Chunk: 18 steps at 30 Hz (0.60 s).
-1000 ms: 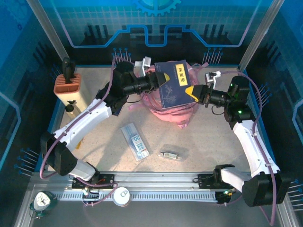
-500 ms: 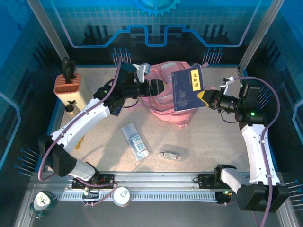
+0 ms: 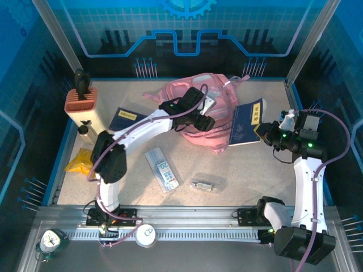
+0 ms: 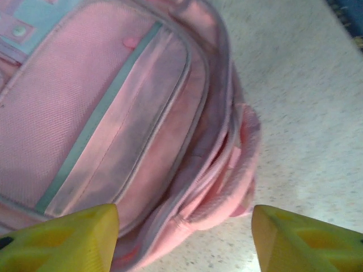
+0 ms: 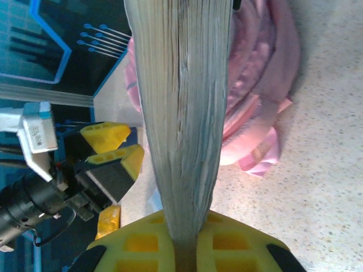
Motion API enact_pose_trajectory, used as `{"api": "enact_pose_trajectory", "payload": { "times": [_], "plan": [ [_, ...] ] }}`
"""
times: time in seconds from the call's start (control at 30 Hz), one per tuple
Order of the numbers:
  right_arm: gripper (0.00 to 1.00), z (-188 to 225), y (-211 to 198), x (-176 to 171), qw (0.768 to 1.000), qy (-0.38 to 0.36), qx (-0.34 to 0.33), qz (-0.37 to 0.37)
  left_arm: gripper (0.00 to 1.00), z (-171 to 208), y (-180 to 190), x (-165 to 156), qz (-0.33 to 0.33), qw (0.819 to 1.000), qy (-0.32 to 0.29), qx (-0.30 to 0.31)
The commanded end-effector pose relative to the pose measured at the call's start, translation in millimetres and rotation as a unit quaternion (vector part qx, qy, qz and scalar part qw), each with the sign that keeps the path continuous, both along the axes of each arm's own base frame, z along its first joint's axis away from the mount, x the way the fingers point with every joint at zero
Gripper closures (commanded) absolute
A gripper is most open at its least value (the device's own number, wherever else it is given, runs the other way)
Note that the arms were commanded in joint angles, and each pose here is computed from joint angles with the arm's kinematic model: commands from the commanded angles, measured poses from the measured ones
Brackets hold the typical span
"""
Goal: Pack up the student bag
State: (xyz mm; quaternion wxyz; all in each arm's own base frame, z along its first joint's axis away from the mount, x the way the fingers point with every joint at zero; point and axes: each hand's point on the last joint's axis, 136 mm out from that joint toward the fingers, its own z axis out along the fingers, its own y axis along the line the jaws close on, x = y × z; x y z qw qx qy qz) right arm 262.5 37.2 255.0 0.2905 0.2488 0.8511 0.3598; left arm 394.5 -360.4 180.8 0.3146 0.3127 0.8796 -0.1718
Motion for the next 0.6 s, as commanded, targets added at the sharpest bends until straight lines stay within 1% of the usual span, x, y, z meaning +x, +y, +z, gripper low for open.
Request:
{"api": "enact_pose_trajectory", "payload": {
  "times": [0.0,0.07,0.13,0.23,0.37,0.43,0.57],
  "plan": [
    [0.94,-8,-8,-2,1.000,0.007,-0.013,-0.010,0.39,-13,-9,3,-0.040,0.998,-0.013,0.054],
    [0.94,-12,-10,-2,1.000,0.011,-0.013,-0.014,0.42,-28,-18,2,-0.061,0.996,0.007,0.063],
    [0.94,-15,-10,-2,1.000,0.014,-0.013,-0.015,0.44,-37,-23,3,-0.068,0.995,0.020,0.073],
    [0.94,-19,-9,-1,1.000,0.017,-0.005,-0.014,0.51,-51,-28,4,-0.079,0.993,0.038,0.082],
    [0.94,-24,-9,0,1.000,0.021,0.000,-0.014,0.57,-62,-37,0,-0.093,0.990,0.067,0.076],
    [0.94,-24,-8,0,1.000,0.019,0.001,-0.012,0.58,-67,-39,-5,-0.099,0.989,0.085,0.076],
    [0.94,-26,-8,1,1.000,0.020,0.002,-0.012,0.59,-81,-39,-2,-0.090,0.987,0.096,0.091]
  ]
}}
